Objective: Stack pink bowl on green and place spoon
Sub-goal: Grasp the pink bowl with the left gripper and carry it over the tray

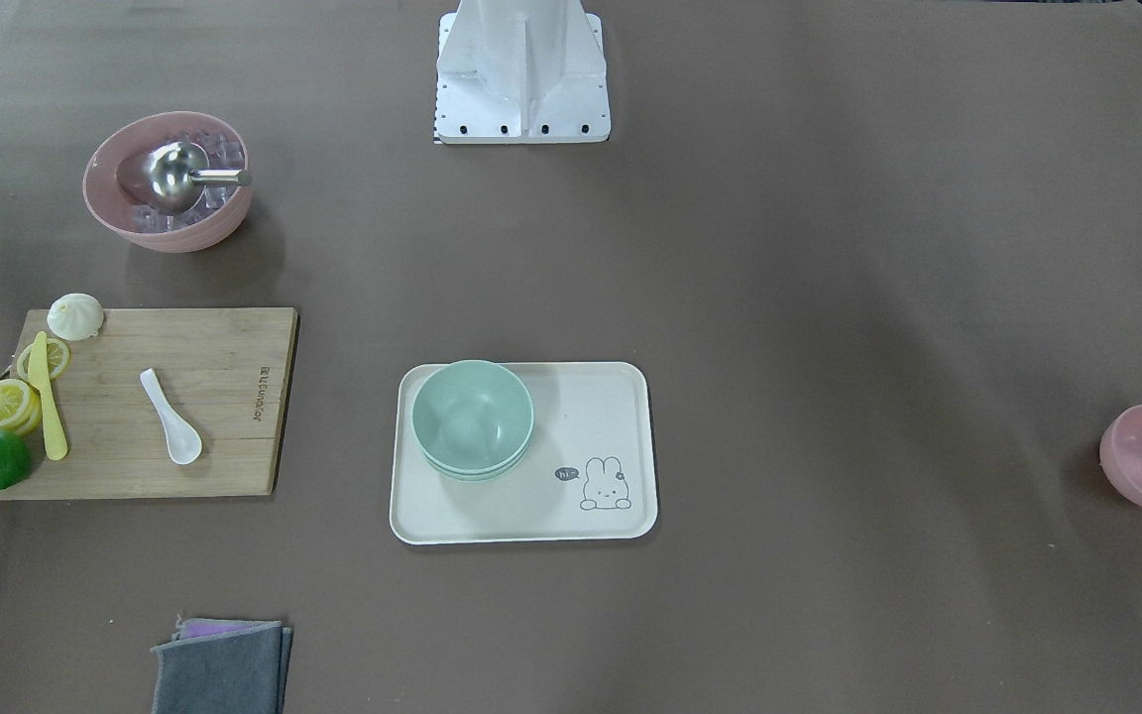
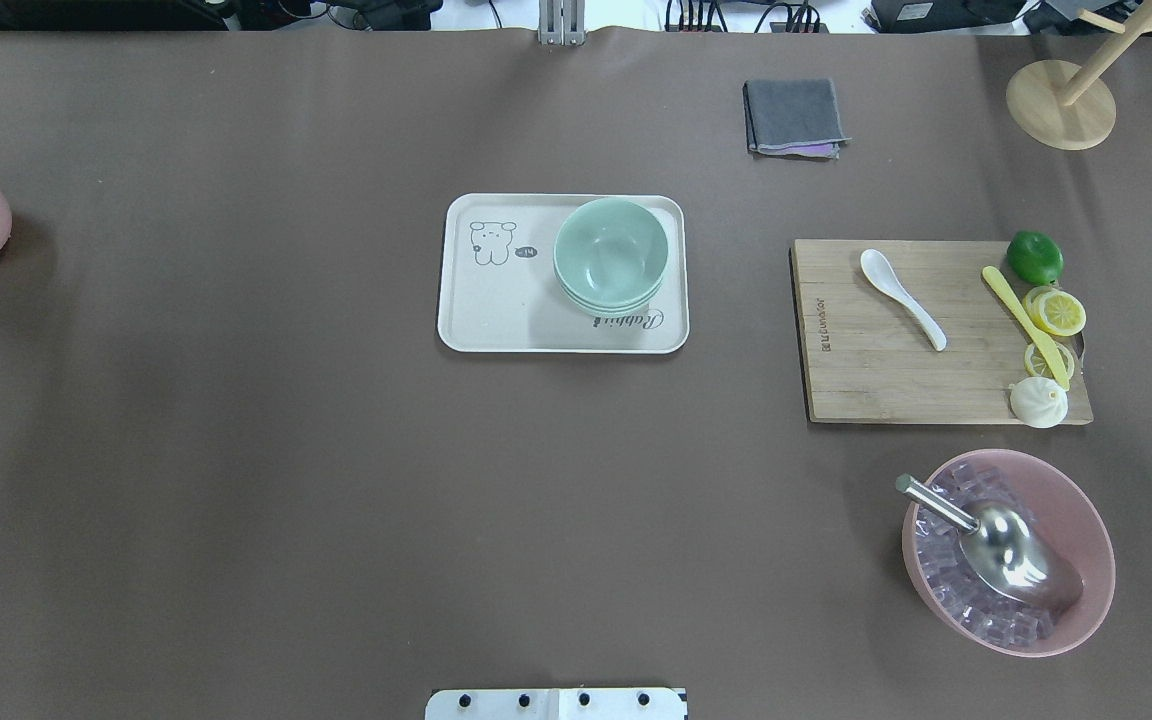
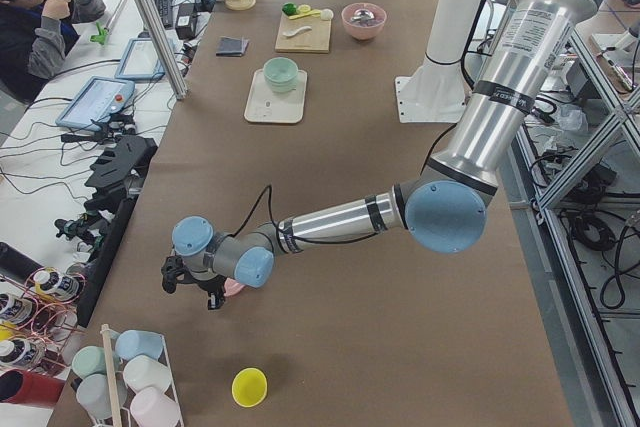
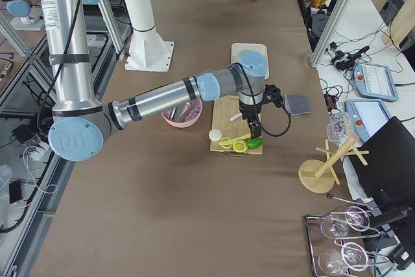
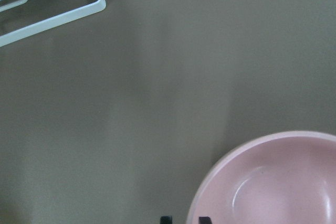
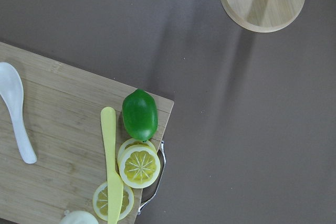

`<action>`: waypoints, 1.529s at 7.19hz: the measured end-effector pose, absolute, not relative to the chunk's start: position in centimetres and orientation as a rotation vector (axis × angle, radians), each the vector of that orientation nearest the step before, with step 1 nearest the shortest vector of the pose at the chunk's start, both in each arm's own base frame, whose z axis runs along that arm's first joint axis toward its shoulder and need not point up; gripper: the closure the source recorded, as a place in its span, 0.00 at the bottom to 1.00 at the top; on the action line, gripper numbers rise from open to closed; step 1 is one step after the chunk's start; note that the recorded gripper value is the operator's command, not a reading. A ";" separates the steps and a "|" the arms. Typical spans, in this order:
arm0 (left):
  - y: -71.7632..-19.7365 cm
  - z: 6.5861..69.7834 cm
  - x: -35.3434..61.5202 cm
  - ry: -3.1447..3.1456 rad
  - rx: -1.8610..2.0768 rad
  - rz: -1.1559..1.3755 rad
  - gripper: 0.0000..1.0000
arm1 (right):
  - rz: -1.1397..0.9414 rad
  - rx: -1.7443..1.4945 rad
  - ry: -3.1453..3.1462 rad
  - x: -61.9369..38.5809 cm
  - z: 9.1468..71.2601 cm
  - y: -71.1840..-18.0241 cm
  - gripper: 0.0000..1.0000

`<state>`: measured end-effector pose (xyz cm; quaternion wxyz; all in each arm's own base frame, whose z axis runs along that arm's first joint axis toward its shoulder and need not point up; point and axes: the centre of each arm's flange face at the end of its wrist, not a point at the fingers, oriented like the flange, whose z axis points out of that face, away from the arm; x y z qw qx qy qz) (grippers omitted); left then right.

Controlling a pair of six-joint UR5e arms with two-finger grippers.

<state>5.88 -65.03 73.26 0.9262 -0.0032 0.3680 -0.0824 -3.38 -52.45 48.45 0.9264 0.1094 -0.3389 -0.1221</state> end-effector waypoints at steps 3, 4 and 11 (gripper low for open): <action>-65.2 73.0 5.9 0.757 -0.004 -0.169 1.00 | -0.250 0.224 -0.695 -3.4 48.5 -52.5 0.00; -65.3 72.6 6.1 0.773 -0.005 -0.168 1.00 | -0.249 0.224 -0.695 -3.4 48.5 -52.5 0.00; -66.7 40.2 21.3 0.971 -0.016 -0.280 1.00 | -0.248 0.222 -0.696 -3.4 48.5 -52.4 0.00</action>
